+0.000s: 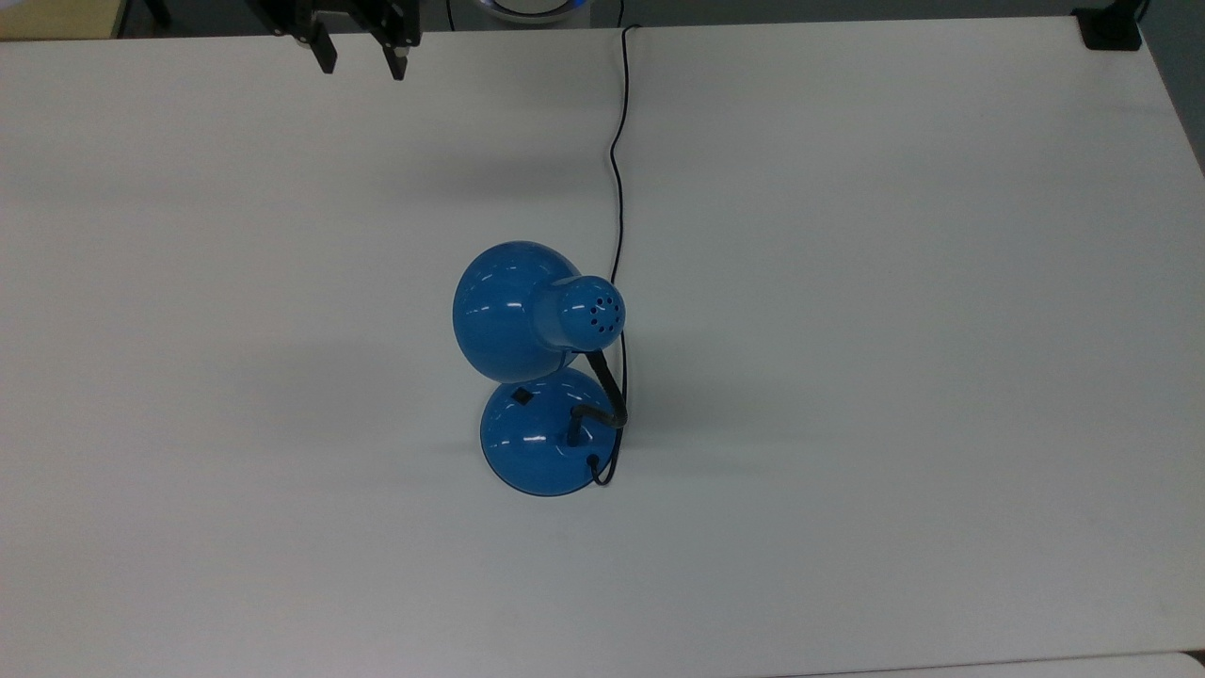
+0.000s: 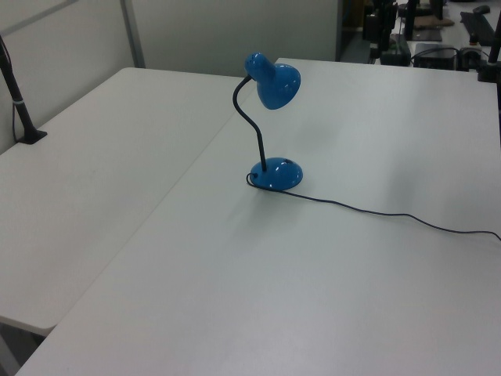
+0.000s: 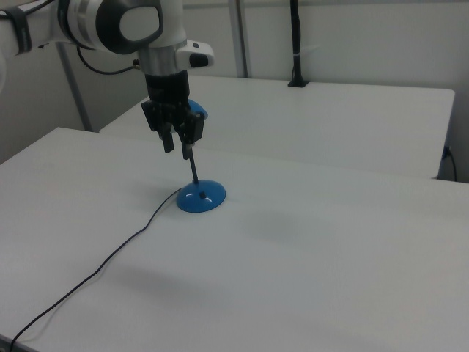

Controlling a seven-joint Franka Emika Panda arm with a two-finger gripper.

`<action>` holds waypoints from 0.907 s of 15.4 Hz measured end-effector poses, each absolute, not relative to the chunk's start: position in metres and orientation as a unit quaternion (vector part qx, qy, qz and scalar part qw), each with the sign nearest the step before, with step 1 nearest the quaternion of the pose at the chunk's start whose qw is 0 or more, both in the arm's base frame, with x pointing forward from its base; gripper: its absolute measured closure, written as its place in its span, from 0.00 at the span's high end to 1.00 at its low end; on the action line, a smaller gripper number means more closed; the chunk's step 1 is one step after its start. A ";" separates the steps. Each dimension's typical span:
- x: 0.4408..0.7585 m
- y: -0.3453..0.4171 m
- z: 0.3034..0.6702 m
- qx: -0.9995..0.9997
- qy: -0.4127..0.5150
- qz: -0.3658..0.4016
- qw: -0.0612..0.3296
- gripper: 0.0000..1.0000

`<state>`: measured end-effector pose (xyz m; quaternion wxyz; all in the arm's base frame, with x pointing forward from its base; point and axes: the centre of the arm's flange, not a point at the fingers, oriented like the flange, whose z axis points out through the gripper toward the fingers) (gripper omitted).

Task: Turn on the lamp
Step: 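Move the gripper toward the blue lamp base beside the gooseneck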

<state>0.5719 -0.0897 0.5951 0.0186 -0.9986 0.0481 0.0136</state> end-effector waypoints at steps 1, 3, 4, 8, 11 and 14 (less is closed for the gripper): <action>0.572 -0.089 0.595 -0.999 0.038 0.013 0.021 0.47; 0.573 -0.086 0.595 -0.999 0.015 0.011 0.035 0.25; 0.573 -0.084 0.594 -0.999 0.003 0.010 0.047 0.14; 0.583 -0.080 0.583 -0.994 -0.084 -0.009 0.071 0.01; 0.596 -0.079 0.557 -0.987 -0.135 -0.047 0.075 0.01; 0.605 -0.075 0.520 -0.971 -0.199 -0.093 0.090 0.01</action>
